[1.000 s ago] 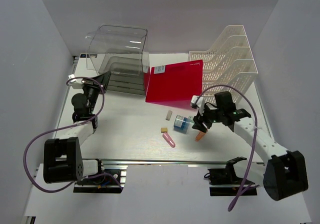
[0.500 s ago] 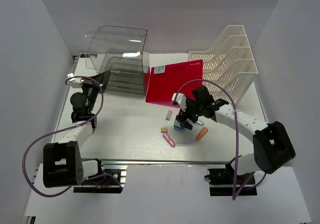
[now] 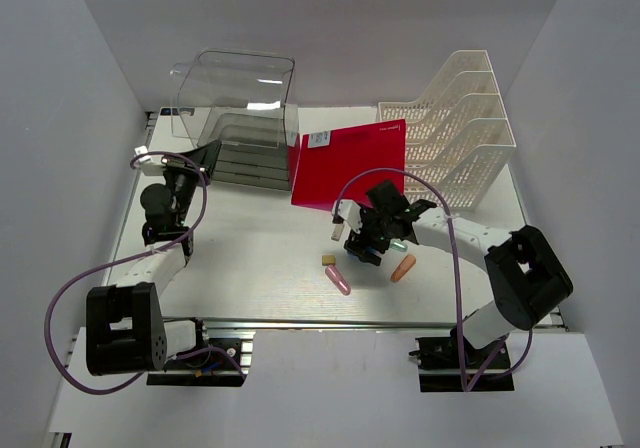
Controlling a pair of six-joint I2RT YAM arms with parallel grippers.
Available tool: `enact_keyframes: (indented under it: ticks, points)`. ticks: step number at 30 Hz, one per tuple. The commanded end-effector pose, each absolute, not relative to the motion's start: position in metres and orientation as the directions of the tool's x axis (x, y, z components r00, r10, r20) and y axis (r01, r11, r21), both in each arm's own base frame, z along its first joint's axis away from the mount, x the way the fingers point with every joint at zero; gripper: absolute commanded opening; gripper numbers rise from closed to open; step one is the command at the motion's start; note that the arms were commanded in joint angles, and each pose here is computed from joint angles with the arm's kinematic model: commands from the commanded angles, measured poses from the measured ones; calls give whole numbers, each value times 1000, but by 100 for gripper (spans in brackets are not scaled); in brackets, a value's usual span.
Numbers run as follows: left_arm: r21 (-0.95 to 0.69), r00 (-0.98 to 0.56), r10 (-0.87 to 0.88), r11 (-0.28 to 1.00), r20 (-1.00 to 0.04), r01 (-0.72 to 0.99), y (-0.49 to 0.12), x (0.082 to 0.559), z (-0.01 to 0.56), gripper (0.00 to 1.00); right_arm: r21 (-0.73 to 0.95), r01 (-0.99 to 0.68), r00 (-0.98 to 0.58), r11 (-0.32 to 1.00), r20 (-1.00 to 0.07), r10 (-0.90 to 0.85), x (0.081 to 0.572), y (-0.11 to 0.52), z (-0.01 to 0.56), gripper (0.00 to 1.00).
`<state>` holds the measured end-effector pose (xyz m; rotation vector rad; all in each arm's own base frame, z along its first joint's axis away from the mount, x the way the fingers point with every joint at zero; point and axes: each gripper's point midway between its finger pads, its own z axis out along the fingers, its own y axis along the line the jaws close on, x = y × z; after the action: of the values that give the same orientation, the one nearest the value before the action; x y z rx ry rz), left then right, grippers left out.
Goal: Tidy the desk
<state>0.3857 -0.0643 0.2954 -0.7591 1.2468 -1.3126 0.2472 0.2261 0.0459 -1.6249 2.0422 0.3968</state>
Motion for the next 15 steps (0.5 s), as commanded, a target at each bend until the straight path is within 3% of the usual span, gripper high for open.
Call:
enact_keyframes:
  ticks: [1, 5, 9, 11, 12, 15]
  points:
    - [-905, -177, -948, 181, -264, 385, -71, 377, 335, 6, -108, -967, -142, 231, -523, -840, 251, 227, 48, 79]
    - [-907, -172, -950, 181, -262, 381, -70, 377, 333, 5, -108, -972, -131, 209, -487, -863, 248, 226, 41, 72]
    - [-905, -171, -949, 182, -264, 384, -70, 376, 333, 5, -134, -975, -94, 178, -476, -874, 250, 229, 45, 53]
    - [-904, -171, -949, 182, -265, 387, -70, 376, 335, 5, -152, -975, -70, 161, -479, -875, 252, 231, 56, 36]
    - [-902, -168, -949, 184, -267, 392, -70, 376, 337, 5, -167, -975, -52, 150, -479, -876, 255, 232, 61, 23]
    - [-901, -174, -948, 183, -268, 394, -71, 377, 338, 5, -198, -973, -11, 122, -484, -875, 260, 237, 81, 6]
